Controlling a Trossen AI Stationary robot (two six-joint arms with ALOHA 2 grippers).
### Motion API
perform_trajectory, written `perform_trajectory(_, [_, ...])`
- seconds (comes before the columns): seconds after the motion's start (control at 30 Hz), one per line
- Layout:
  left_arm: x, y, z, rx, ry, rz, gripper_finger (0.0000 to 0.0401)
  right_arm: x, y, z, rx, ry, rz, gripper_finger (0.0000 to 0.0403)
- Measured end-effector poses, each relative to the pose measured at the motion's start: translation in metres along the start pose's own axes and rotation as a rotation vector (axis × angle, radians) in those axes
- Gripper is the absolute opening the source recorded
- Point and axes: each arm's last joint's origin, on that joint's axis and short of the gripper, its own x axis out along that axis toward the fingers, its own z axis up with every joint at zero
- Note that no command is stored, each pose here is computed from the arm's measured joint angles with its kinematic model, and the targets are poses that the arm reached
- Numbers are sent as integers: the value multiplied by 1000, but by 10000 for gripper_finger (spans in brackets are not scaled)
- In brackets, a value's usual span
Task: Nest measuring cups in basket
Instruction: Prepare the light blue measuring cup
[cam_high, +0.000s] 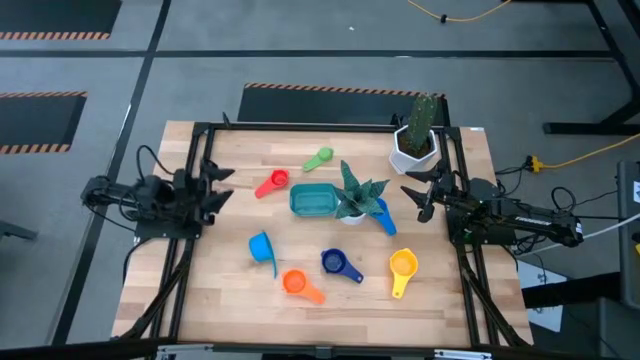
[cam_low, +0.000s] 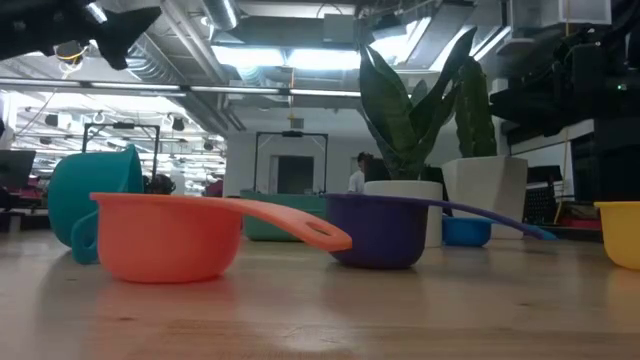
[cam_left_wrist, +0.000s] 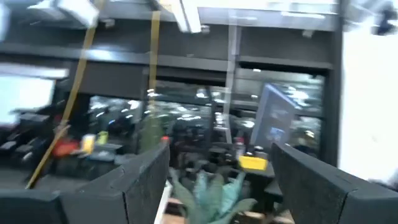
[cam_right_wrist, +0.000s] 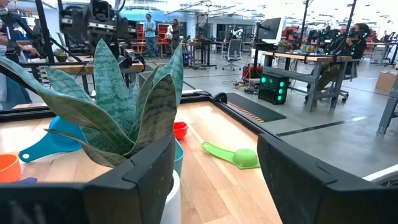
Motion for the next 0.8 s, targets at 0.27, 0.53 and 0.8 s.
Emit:
perform_trajectory(0.27, [22,-5,14,-183,112,143,275,0,0,0,-3,0,0,233])
perform_trajectory(0.53, [62,-21,29,-475,276,225,275,0,0,0,-3,0,0,233])
perform_trajectory(0.8, [96,-46,25,-907,624,256,275,0,0,0,-3,0,0,233])
